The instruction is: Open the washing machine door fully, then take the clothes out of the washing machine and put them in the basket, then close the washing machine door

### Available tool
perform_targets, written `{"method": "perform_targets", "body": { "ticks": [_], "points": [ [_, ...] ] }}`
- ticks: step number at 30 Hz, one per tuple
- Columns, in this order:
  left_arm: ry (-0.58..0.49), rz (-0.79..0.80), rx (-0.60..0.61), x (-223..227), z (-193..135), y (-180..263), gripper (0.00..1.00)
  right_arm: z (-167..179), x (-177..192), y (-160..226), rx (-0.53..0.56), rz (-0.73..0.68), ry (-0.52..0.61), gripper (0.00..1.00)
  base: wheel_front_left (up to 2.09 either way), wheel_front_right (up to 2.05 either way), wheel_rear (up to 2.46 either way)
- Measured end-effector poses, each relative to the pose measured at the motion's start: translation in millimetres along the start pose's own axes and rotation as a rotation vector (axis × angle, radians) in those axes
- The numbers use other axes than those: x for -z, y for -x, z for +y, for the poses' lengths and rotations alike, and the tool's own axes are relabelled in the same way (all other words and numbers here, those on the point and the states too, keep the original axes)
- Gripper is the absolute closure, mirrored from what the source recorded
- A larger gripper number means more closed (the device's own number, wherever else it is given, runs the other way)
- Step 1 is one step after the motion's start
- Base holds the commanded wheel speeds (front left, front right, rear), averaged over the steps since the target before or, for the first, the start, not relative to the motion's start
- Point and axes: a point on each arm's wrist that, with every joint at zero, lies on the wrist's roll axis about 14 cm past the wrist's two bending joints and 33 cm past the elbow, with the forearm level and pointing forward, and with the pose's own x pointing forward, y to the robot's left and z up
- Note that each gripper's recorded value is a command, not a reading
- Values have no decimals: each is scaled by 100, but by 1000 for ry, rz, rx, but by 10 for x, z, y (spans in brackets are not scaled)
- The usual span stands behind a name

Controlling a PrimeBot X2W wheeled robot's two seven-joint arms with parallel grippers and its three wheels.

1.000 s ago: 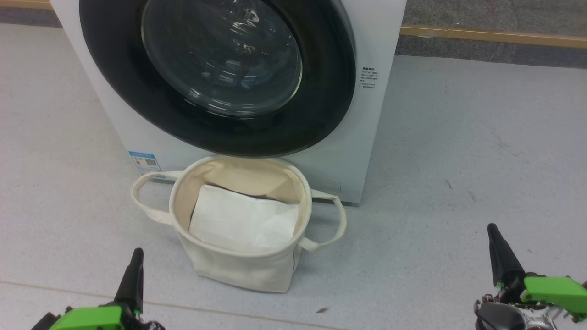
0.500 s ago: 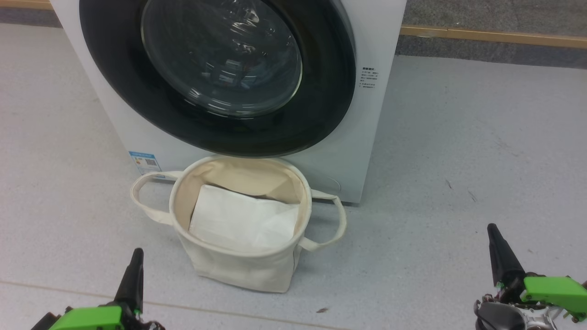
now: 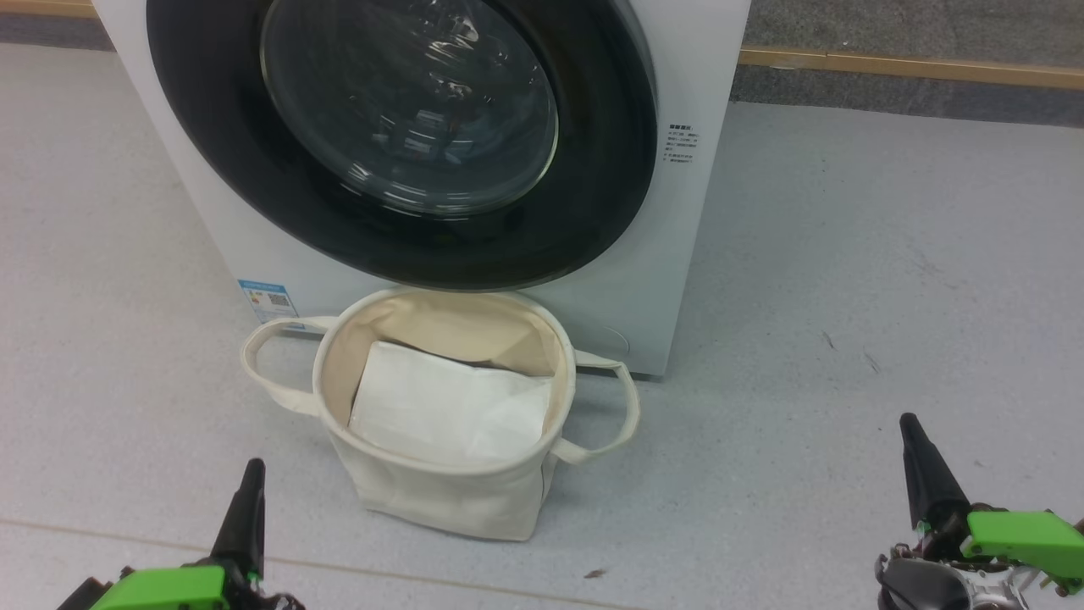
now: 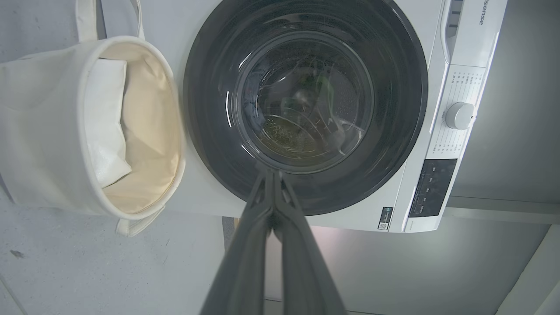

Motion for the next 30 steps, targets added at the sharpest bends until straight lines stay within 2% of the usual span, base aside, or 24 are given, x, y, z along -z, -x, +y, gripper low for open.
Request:
{"method": "perform_targets", "body": {
  "ticks": [30],
  "points": [
    [0,0,0,0,0,0,100,0,0,0,0,0,0,100,0,0,0]
  ]
}}
